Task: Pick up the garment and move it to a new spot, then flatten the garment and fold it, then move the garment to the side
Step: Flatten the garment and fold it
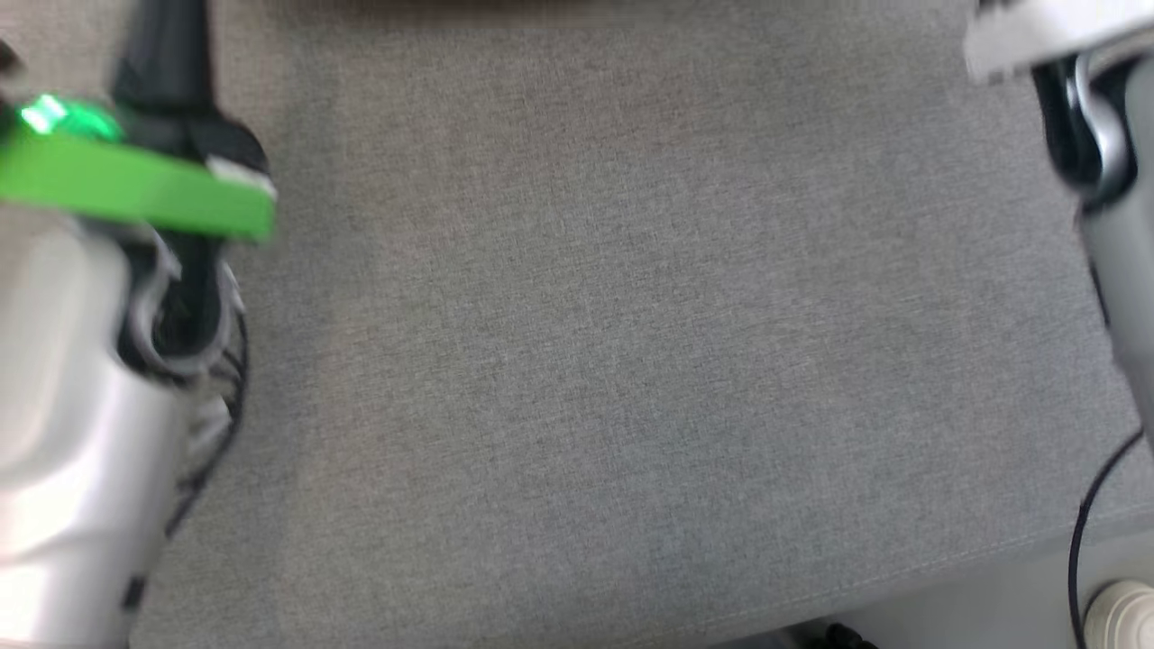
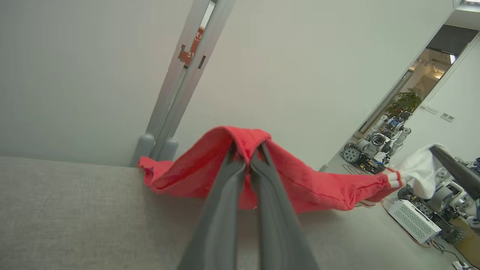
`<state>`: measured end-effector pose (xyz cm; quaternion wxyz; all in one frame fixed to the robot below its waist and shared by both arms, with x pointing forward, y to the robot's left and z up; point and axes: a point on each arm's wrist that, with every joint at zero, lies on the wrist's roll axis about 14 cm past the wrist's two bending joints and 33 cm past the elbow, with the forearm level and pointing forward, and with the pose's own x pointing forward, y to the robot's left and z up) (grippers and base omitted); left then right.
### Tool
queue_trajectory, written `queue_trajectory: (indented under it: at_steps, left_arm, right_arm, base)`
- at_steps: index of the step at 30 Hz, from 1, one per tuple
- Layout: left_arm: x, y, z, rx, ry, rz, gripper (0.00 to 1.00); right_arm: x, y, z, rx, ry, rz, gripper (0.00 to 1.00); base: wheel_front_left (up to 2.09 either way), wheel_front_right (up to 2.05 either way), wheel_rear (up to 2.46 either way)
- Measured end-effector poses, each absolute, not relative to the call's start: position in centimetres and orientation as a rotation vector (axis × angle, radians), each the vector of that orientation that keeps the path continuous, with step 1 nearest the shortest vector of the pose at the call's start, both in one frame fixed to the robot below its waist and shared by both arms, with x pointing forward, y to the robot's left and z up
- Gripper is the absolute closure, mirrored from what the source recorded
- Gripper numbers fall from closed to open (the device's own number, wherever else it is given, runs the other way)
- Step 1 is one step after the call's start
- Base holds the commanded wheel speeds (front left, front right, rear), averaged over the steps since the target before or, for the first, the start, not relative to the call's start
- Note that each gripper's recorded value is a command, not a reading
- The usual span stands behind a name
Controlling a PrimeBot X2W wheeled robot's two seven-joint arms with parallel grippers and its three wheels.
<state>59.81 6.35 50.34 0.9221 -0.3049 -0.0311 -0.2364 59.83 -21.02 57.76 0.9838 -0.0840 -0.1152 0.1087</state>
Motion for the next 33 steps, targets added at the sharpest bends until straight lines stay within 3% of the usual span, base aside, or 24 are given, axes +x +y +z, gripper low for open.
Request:
queue_trajectory:
  at_steps: [7, 15, 23, 33]
  left_arm:
    - [53.9, 7.7, 48.1, -0.672, 0.047, -0.444, 1.00]
    - [46.7, 8.6, 45.8, -0.702, 0.163, -0.390, 1.00]
    - [42.0, 10.1, 45.6, -0.713, 0.177, -0.324, 1.00]
    - [37.1, 10.8, 44.5, -0.617, 0.209, -0.297, 1.00]
  right_arm:
    - [52.1, -23.8, 52.4, 0.002, 0.015, 0.114, 1.00]
    - [43.3, -23.9, 48.9, 0.036, 0.283, 0.040, 1.00]
    - [38.1, -23.4, 47.7, 0.052, 0.456, -0.001, 1.00]
    - [32.5, -21.3, 45.2, 0.067, 0.716, 0.046, 1.00]
  base:
    - [0.00, 0.00, 0.00]
    - [0.00, 0.00, 0.00]
    - [0.00, 0.00, 0.00]
    - [0.00, 0.00, 0.00]
